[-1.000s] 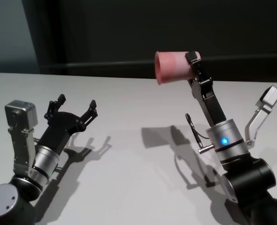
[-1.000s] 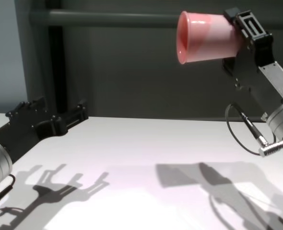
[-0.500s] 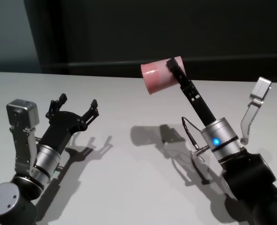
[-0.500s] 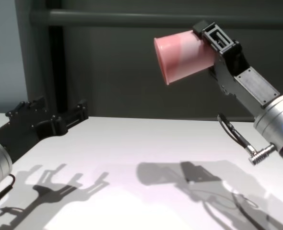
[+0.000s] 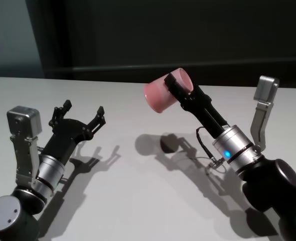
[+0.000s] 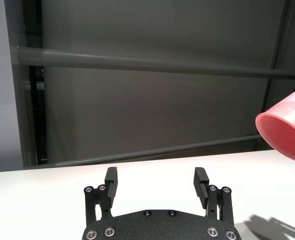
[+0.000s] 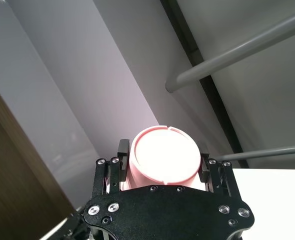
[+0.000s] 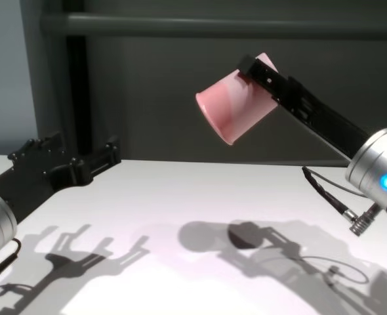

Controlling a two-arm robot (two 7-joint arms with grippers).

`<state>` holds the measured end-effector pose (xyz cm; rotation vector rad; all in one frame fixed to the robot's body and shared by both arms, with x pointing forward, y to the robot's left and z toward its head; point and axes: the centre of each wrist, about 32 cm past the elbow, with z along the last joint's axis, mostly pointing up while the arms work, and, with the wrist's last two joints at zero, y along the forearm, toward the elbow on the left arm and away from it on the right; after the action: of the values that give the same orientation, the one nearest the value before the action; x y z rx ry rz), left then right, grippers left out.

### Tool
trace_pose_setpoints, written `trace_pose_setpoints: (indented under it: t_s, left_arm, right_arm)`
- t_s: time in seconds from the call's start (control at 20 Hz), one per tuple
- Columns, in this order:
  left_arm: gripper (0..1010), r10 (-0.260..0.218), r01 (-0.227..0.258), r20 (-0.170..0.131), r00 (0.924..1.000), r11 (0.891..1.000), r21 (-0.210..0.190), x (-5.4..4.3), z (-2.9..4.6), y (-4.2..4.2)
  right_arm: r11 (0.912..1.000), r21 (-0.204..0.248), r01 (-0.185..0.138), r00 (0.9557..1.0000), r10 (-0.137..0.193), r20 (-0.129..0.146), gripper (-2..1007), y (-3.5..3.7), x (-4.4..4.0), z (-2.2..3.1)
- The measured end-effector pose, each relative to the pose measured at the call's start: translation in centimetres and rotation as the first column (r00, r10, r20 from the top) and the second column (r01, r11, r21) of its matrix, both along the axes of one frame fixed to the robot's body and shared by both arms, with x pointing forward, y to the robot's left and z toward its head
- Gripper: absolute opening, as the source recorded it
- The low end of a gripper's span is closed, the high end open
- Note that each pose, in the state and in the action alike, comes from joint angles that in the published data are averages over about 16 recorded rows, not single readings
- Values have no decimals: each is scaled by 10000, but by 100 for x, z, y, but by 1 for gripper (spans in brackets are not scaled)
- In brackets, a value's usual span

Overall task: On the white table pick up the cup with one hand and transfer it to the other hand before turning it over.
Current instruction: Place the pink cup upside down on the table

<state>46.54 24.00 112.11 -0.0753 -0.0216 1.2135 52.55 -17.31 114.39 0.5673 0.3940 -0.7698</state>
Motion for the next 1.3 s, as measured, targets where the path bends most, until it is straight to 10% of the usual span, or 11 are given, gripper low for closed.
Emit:
trace_pose_setpoints:
  t_s: [0.4,1.3]
  left_arm:
    - [1001,-1,1,-1,10000,10000,1,0,0,0]
    - [1001,-1,1,-2,10000,10000,1,0,0,0]
  right_arm:
    - [9677,-2522,26,9990,87,439,761,-10,-7,54]
    - [8069,-5900,-298,9982,550,248,761,42,42,43]
